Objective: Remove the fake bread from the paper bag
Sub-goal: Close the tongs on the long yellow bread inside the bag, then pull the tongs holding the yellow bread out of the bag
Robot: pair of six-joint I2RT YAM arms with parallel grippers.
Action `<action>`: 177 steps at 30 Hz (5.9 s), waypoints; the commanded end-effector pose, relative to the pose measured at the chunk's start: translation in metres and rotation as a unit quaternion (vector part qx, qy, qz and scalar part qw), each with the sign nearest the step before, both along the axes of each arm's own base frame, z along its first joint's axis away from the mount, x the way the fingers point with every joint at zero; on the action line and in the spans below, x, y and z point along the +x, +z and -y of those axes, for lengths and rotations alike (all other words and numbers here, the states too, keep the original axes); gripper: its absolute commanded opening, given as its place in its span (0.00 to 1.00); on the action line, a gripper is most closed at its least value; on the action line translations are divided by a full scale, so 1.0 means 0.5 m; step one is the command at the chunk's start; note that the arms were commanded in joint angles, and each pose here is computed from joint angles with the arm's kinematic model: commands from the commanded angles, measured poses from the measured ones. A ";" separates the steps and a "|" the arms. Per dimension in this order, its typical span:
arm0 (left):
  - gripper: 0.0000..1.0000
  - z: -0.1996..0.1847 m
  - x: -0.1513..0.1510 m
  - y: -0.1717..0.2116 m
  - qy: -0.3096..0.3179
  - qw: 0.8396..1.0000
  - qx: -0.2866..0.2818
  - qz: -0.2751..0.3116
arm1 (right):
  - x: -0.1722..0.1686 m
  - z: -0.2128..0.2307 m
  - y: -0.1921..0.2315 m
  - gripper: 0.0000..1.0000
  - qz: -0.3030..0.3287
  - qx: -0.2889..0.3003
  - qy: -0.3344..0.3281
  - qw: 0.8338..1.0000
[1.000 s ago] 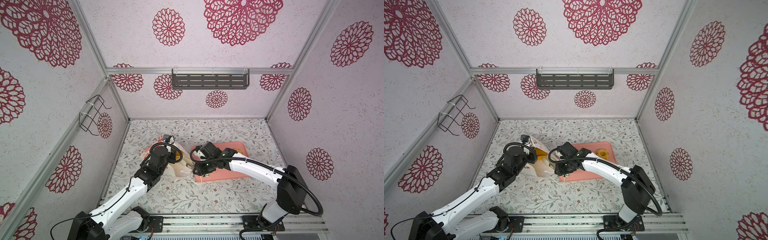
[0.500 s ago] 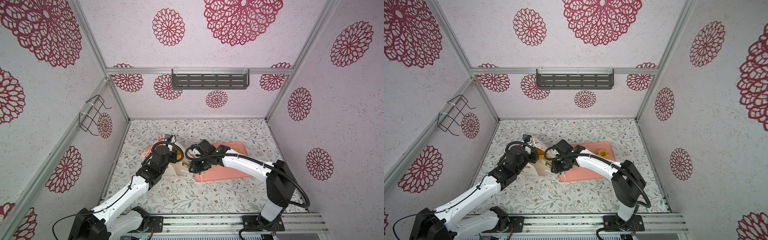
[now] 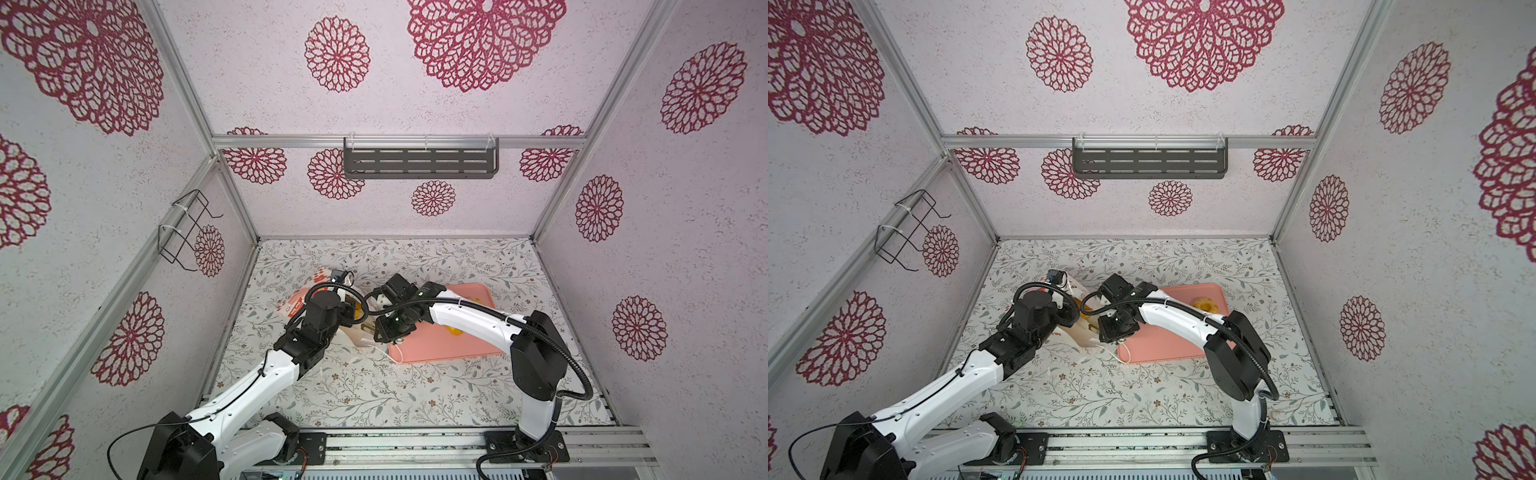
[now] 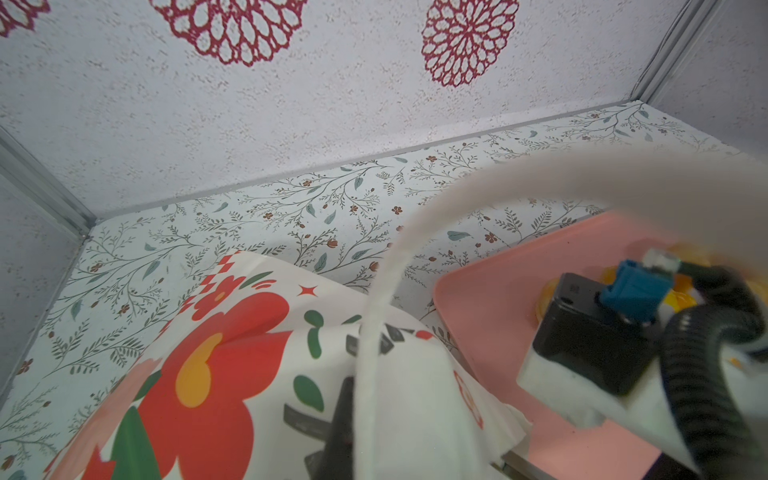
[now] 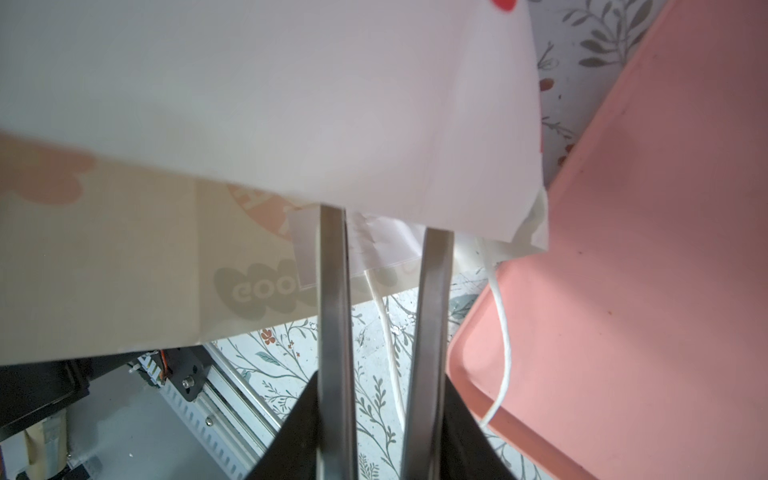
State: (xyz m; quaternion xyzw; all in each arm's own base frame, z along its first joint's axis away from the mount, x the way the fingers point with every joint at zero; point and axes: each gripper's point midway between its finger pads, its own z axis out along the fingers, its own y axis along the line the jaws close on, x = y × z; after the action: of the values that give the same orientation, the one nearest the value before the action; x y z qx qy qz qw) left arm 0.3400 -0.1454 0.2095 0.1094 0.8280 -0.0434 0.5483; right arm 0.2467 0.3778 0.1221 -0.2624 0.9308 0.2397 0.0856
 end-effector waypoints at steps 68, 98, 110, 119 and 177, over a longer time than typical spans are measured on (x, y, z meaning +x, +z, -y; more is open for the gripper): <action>0.00 0.036 -0.016 0.035 -0.027 0.998 -0.047 0.013 | -0.018 0.093 0.107 0.32 0.371 -0.078 0.191 0.905; 0.00 0.032 -0.015 0.044 -0.024 0.999 -0.045 0.016 | 0.003 0.078 0.043 0.40 0.344 -0.159 0.231 0.896; 0.00 0.033 -0.016 0.040 -0.026 0.998 -0.049 0.015 | 0.033 0.069 0.021 0.40 0.331 -0.206 0.228 0.892; 0.00 0.033 -0.015 0.033 -0.020 0.998 -0.057 0.013 | 0.031 0.037 0.008 0.29 0.315 -0.218 0.253 0.888; 0.00 -0.106 0.030 0.055 0.215 0.971 -0.099 0.023 | -0.300 0.273 0.229 0.00 0.024 0.196 -0.051 0.979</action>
State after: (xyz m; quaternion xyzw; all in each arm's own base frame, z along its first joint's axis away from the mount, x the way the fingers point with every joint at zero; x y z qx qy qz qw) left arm 0.3537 -0.1030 0.2347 -0.0937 0.8122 -0.0120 0.5756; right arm 0.0946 0.2352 0.2064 -0.2211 0.8985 0.3525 0.1396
